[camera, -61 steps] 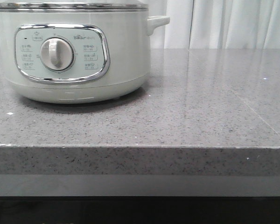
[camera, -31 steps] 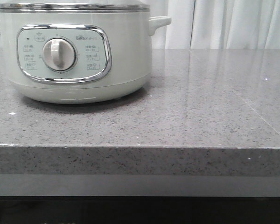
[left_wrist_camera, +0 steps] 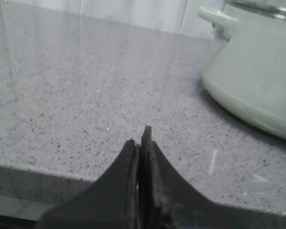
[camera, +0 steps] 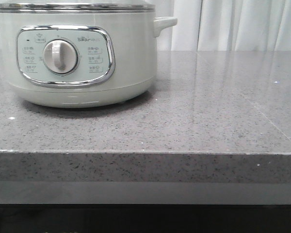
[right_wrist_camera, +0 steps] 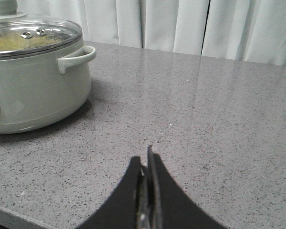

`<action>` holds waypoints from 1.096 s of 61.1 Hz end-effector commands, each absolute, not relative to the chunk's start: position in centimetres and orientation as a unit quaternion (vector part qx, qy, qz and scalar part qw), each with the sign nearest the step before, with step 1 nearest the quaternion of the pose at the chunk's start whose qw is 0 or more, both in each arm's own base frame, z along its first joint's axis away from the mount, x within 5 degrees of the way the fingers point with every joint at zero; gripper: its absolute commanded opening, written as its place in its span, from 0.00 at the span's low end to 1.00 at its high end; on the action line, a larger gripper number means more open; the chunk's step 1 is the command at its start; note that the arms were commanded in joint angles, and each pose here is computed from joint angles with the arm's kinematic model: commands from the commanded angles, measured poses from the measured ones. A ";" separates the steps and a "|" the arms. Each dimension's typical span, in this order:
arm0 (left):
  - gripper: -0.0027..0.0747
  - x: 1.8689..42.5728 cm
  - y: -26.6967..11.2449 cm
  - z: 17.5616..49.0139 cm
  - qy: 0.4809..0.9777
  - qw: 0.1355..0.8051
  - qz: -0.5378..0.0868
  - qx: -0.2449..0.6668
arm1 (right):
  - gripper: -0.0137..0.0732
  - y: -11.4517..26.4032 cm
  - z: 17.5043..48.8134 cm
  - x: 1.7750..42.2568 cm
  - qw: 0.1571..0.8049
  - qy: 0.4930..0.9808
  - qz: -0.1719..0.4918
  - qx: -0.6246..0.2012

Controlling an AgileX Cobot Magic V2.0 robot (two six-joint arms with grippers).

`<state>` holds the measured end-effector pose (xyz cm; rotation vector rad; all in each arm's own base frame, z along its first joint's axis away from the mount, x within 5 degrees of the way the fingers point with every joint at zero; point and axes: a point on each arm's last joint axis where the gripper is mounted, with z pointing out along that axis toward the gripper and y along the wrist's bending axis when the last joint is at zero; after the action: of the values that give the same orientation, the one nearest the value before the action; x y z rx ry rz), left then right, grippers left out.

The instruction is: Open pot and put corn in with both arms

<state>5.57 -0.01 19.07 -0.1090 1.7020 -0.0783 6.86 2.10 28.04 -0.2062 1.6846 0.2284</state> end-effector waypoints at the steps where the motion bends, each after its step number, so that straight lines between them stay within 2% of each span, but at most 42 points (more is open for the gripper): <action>1: 0.01 5.4 0.1 20.1 0.710 0.701 -0.038 -0.053 | 0.08 1.9 29.6 6.9 0.689 0.714 0.096 -0.081; 67: 0.01 5.5 0.1 20.0 0.716 0.696 -0.024 -0.041 | 0.08 1.9 29.6 6.9 0.689 0.714 0.096 -0.081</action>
<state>5.57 0.06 19.12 -0.0868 1.6984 -0.0482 6.86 2.10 28.04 -0.2062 1.6846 0.2284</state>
